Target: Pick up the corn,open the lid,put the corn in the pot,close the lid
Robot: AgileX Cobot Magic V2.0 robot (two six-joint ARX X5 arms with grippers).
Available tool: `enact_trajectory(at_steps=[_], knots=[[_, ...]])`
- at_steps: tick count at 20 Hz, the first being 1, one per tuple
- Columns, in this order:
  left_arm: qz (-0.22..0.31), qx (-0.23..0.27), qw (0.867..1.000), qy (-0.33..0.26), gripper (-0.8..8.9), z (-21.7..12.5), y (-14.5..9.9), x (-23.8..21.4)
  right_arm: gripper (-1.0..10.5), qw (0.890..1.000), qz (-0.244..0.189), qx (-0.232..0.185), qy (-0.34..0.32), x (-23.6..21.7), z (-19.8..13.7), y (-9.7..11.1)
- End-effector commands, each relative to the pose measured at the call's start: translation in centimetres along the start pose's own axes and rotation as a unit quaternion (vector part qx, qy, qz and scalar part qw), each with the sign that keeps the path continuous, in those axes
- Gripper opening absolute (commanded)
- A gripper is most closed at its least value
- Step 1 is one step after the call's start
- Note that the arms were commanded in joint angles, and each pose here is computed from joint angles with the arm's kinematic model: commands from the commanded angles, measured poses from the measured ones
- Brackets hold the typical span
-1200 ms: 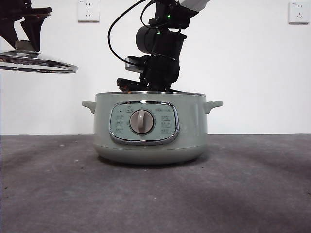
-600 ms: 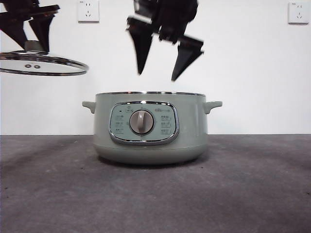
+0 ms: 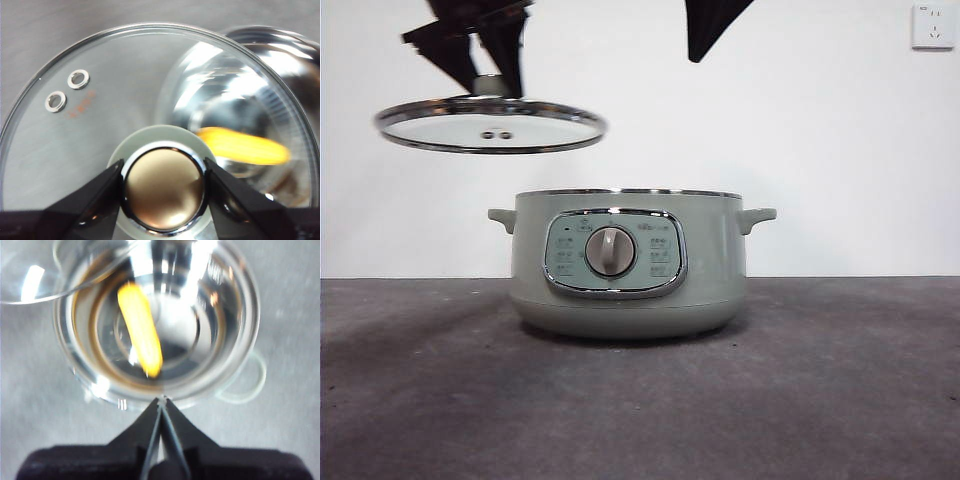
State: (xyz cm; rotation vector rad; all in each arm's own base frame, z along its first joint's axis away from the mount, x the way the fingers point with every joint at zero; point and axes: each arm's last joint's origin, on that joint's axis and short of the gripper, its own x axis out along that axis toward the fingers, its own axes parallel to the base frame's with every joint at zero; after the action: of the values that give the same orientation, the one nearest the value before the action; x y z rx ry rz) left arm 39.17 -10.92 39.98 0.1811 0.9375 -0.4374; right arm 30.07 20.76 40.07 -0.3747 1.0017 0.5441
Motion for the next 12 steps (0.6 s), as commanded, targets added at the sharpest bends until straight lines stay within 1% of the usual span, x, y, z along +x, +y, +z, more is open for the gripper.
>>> enact_trajectory(at_steps=[1,4,7,10,12], knots=[[-0.016,0.013,0.999,-0.039,-0.09,0.7,-2.0,-1.1,-0.1,0.999,-0.01,-0.009,0.044,0.8,-2.3,0.1],[-0.034,0.026,0.998,-0.048,-0.09,1.1,-4.3,-0.8,-0.1,0.999,-0.011,-0.005,0.032,0.9,-5.8,0.2],[-0.049,0.039,0.997,-0.053,-0.09,1.3,-6.2,-0.6,-0.1,1.0,-0.009,0.006,0.029,1.0,-10.3,0.4],[-0.056,0.042,0.997,-0.043,-0.09,1.3,-7.8,0.3,-0.1,1.0,-0.01,0.016,0.024,1.0,-14.3,0.6],[-0.055,0.052,0.996,-0.039,-0.09,1.3,-9.0,1.0,-0.1,0.999,-0.01,0.029,0.018,0.5,-16.1,0.7]])
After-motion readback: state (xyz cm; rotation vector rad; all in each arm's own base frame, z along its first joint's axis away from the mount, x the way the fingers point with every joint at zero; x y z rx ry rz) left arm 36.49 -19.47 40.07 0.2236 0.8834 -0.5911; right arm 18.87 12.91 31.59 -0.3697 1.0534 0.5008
